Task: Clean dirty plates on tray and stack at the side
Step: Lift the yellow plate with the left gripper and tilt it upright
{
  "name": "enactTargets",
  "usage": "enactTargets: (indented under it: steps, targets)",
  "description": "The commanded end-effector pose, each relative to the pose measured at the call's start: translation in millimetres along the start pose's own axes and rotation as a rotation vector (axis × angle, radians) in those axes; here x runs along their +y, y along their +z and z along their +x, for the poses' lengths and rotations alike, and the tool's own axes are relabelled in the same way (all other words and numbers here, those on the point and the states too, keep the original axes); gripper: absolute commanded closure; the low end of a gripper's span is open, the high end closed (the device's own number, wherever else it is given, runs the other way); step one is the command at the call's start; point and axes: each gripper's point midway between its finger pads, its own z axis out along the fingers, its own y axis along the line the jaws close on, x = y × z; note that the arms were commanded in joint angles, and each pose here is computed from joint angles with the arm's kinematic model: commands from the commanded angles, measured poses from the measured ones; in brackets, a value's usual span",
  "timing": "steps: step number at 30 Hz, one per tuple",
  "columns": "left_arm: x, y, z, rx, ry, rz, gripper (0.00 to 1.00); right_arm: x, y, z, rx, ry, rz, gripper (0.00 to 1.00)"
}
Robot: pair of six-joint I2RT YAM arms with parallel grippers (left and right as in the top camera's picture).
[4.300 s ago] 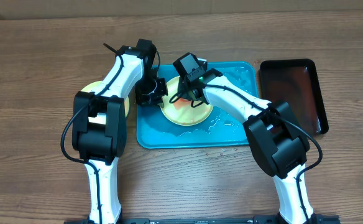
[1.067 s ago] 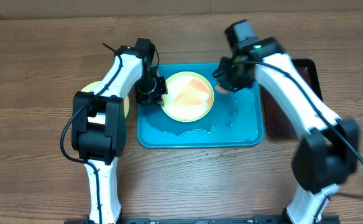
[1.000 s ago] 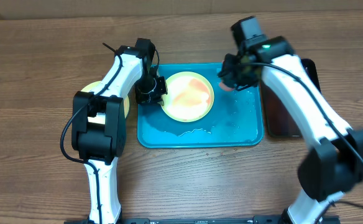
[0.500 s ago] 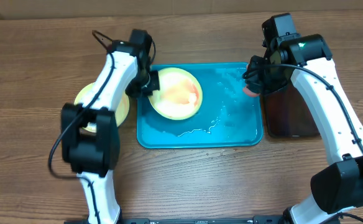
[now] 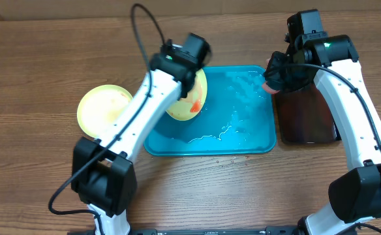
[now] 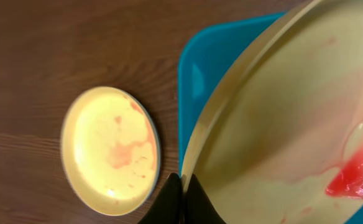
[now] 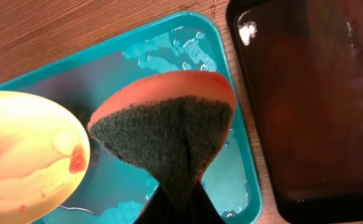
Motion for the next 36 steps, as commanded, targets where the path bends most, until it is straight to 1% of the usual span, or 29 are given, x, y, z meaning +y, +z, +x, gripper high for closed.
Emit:
enactTargets:
  steps: [1,3,11,29,32,36]
  targets:
    - [19,-26,-19,-0.154,-0.056,-0.191,0.96,1,-11,-6,-0.042,-0.008,-0.008,0.96]
    - [14,-39,-22,-0.211,-0.046,-0.238,0.96,1,-11,-6,-0.043,-0.007,-0.009,0.96]
    - [6,-67,-27,-0.324,0.004,-0.332,0.96,1,-11,-8,-0.049,-0.004,-0.012,0.96]
    - [11,-136,-41,-0.596,0.041,-0.613,0.96,3,-11,-9,-0.054,0.018,-0.02,0.96]
    - [7,-147,-40,-0.633,0.048,-0.634,0.96,3,-11,-9,-0.052,0.018,-0.023,0.96]
    - [4,-150,-39,-0.645,0.052,-0.636,0.96,4,-11,-9,-0.052,0.018,-0.024,0.96]
